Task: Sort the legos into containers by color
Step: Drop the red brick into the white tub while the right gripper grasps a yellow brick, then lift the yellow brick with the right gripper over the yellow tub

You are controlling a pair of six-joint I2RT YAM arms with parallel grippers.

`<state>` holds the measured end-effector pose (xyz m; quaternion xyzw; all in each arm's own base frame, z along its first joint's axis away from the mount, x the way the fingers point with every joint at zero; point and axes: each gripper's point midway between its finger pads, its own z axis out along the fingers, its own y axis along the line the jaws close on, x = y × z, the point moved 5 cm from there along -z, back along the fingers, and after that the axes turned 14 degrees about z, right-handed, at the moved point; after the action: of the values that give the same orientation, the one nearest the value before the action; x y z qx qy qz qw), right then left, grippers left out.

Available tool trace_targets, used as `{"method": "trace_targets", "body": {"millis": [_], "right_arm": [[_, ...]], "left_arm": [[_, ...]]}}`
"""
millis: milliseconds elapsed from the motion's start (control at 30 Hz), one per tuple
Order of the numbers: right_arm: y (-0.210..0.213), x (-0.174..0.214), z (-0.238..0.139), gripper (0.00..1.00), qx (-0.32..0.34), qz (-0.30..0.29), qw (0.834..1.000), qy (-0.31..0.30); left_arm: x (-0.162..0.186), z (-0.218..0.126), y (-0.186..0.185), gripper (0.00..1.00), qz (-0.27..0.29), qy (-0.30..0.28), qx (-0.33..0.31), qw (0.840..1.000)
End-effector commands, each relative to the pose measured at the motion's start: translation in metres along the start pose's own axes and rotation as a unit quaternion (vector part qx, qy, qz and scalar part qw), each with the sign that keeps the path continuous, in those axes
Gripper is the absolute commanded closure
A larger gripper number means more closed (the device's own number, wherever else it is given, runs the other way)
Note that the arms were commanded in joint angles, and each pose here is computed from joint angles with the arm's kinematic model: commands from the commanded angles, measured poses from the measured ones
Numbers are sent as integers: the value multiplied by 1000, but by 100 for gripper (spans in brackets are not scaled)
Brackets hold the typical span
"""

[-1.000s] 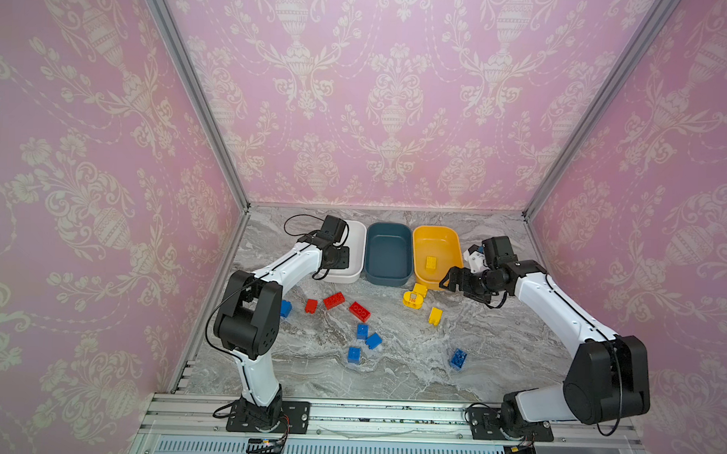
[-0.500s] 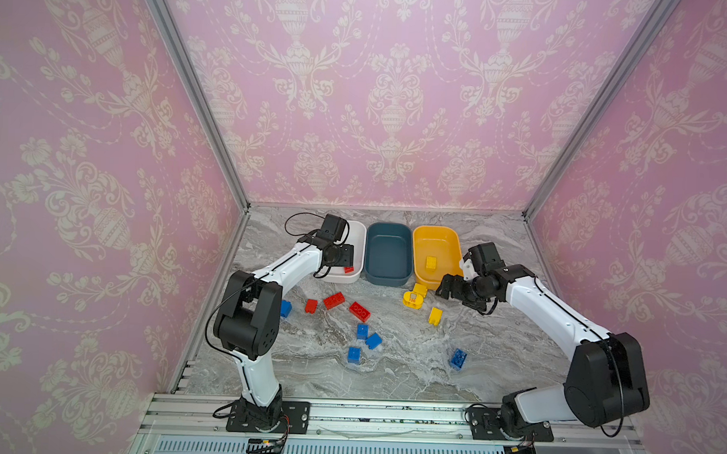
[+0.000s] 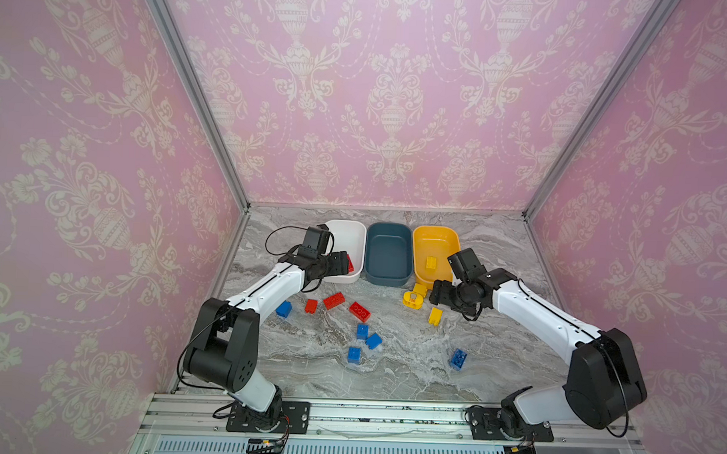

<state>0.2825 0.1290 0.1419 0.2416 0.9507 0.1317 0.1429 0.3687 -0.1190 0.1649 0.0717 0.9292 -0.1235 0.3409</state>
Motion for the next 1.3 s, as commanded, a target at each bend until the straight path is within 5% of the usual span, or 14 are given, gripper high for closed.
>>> {"method": "trace_targets", "body": {"millis": [0,600,1267], "right_arm": [[-7,5,13,19,35,37,999,-10],[-9,21,59,27,80,41,996,11],[-13,24,67,68,92,40,995,14]], "left_arm": [[-3,-16,-2,15,-27,-35,23,999],[4,-28,4,12,-64,-61,44,995],[4,-28,6,11,-67,-61,43,995]]}}
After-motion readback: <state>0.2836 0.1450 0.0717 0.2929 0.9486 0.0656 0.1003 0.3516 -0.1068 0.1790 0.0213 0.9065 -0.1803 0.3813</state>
